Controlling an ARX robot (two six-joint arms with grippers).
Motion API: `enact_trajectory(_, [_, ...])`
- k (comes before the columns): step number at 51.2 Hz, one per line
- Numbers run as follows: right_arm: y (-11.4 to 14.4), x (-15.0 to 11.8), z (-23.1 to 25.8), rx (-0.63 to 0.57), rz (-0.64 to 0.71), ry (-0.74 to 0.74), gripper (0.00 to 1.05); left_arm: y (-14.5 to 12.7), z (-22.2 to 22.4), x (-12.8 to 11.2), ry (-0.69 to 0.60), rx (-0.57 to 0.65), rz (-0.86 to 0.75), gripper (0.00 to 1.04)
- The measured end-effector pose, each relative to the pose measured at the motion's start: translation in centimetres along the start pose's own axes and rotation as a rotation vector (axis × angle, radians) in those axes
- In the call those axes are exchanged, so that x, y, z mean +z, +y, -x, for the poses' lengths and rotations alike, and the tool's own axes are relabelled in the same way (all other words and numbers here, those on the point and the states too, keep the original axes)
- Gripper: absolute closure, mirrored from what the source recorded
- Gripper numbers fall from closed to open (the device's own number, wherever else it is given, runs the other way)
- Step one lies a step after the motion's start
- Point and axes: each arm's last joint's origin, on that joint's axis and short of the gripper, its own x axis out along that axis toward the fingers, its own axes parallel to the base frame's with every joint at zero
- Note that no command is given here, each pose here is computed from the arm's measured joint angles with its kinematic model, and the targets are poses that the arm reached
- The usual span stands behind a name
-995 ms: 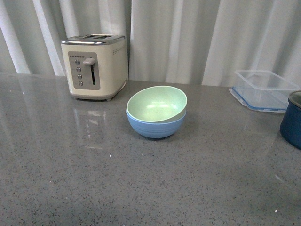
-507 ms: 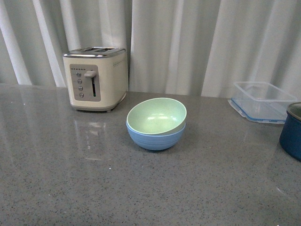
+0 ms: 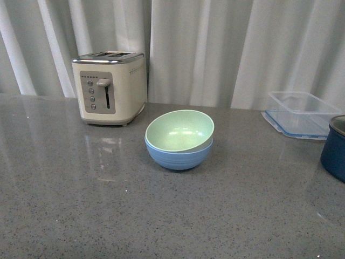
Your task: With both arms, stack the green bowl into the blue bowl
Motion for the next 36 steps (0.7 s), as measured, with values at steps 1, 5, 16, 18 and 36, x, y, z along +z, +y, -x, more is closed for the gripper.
enact_trajectory(1, [0.0,0.0,0.0,0.0,0.0,0.001,1.04,0.0,0.0,0.0,0.0,0.0,0.0,0.07])
enact_trajectory(5, [0.0,0.0,0.2,0.0,0.0,-0.002,1.04,0.0,0.0,0.0,0.0,0.0,0.0,0.07])
enact_trajectory(16, [0.0,0.1,0.8,0.0,0.0,-0.003,1.04,0.0,0.0,0.0,0.0,0.0,0.0,0.07])
enact_trajectory(18, [0.0,0.1,0.9,0.0,0.0,-0.004,1.04,0.0,0.0,0.0,0.0,0.0,0.0,0.07])
enact_trajectory(36, [0.0,0.0,1.5,0.0,0.0,-0.002,1.04,0.0,0.0,0.0,0.0,0.0,0.0,0.07])
